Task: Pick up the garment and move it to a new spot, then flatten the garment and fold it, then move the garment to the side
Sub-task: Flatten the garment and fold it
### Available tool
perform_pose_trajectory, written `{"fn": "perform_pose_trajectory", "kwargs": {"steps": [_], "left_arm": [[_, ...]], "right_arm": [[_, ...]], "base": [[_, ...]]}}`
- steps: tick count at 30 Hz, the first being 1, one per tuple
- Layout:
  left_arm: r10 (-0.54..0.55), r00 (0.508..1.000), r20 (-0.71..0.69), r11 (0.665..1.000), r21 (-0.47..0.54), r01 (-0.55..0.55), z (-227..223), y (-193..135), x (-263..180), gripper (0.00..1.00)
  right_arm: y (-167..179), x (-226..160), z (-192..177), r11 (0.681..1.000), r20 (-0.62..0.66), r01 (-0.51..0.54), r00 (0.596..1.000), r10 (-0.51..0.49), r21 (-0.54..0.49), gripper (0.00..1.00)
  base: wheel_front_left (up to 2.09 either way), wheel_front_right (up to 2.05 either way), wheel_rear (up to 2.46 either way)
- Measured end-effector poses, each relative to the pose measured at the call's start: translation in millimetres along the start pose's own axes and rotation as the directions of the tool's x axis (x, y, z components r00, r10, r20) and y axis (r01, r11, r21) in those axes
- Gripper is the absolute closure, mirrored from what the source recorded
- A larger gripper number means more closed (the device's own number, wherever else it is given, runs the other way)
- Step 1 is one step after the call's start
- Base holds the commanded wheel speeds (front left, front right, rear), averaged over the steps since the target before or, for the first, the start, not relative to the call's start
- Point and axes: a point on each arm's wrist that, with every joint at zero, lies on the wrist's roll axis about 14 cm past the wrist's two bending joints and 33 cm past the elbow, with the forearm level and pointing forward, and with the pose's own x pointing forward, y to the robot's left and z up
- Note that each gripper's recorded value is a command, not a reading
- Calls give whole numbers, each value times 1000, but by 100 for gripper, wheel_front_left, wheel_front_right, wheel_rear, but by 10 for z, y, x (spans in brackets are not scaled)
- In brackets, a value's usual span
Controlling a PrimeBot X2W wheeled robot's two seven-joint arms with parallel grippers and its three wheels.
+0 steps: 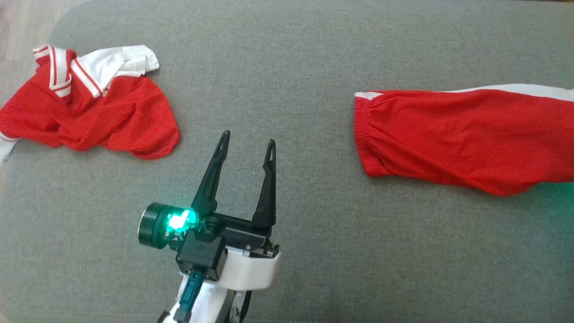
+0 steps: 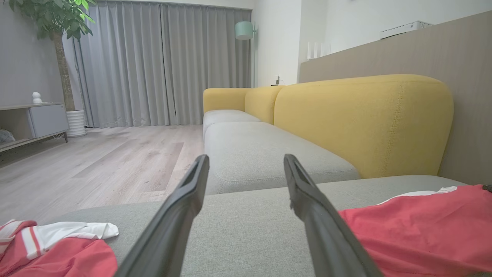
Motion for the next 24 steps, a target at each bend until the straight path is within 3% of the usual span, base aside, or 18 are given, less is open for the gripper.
{"fn": "perform_pose_trajectory", "kwargs": {"steps": [7,13,18,23,24], "left_arm": [[-18,1000,4,1000,-1,18,20,-31,-11,0],[-23,1000,8,1000,6,23,48,-37,-51,0],[-13,1000,0,1000,12,13,51,-6,-143,0],[15,1000,1,1000,25,-15,74,81,-195,0],[21,1000,0,999,26,-21,74,97,-206,0]], "right_arm": [[149,-8,92,999,53,-34,998,32,22,100],[824,-66,504,974,203,-227,954,219,16,100],[1761,-285,661,885,238,-465,857,457,-26,100],[2521,-511,260,781,113,-624,776,621,-13,100],[2627,-546,156,768,91,-640,765,637,6,0]], "base": [[0,0,0],[0,0,0],[0,0,0],[0,0,0],[0,0,0]]}}
